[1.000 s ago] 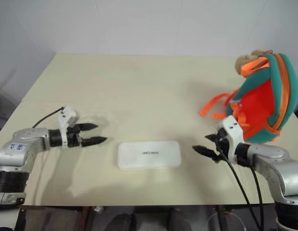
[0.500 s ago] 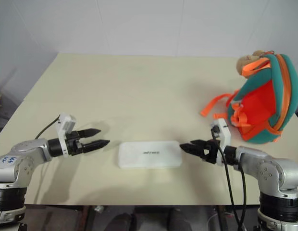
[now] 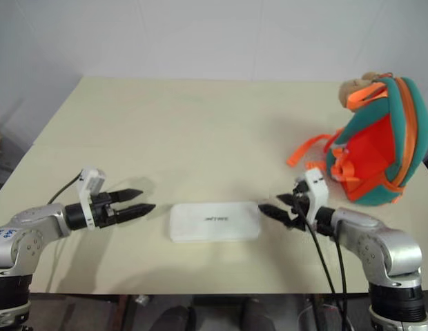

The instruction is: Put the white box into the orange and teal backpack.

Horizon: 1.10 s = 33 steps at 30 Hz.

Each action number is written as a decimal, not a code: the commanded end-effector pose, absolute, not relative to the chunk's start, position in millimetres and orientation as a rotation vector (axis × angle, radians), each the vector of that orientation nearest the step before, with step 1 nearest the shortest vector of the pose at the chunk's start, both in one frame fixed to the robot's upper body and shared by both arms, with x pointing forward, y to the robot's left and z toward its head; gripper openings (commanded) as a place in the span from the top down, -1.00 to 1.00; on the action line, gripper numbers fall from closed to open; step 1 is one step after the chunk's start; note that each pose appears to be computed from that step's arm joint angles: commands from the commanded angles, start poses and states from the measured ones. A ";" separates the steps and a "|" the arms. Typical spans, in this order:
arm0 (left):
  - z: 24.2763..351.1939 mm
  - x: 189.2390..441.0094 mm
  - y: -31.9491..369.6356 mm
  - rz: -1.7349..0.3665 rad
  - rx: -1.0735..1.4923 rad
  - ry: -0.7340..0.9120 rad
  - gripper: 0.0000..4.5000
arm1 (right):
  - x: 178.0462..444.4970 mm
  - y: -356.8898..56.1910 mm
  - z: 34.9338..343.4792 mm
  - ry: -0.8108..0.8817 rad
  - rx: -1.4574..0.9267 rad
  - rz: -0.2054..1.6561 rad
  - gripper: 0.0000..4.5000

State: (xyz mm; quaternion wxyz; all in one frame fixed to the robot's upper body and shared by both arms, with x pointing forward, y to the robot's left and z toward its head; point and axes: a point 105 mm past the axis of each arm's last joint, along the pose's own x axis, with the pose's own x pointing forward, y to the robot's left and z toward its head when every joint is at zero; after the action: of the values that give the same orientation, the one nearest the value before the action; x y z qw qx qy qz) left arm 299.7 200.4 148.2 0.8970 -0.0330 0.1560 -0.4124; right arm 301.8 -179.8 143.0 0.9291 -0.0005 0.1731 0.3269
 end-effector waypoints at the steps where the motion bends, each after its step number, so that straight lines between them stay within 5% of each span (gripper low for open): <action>1: 159.6 299.0 197.4 -0.877 -0.045 0.274 -0.98 | 299.0 -184.1 146.3 0.296 -0.150 0.644 -1.00; 8: 149.4 303.1 197.4 -0.884 -0.146 0.324 -0.98 | 315.8 -191.1 138.0 0.228 -0.285 0.530 -1.00; 33: 112.6 274.6 168.6 -1.026 -0.349 0.632 -0.98 | 315.2 -161.0 112.9 0.233 -0.409 0.650 -1.00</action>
State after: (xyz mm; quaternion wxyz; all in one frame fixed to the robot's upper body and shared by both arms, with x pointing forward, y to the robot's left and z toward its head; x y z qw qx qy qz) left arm 276.2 174.2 114.2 0.8198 -0.1521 0.2928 -0.4681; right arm 314.2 -164.9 106.9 0.9222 -0.1945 0.1288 0.3083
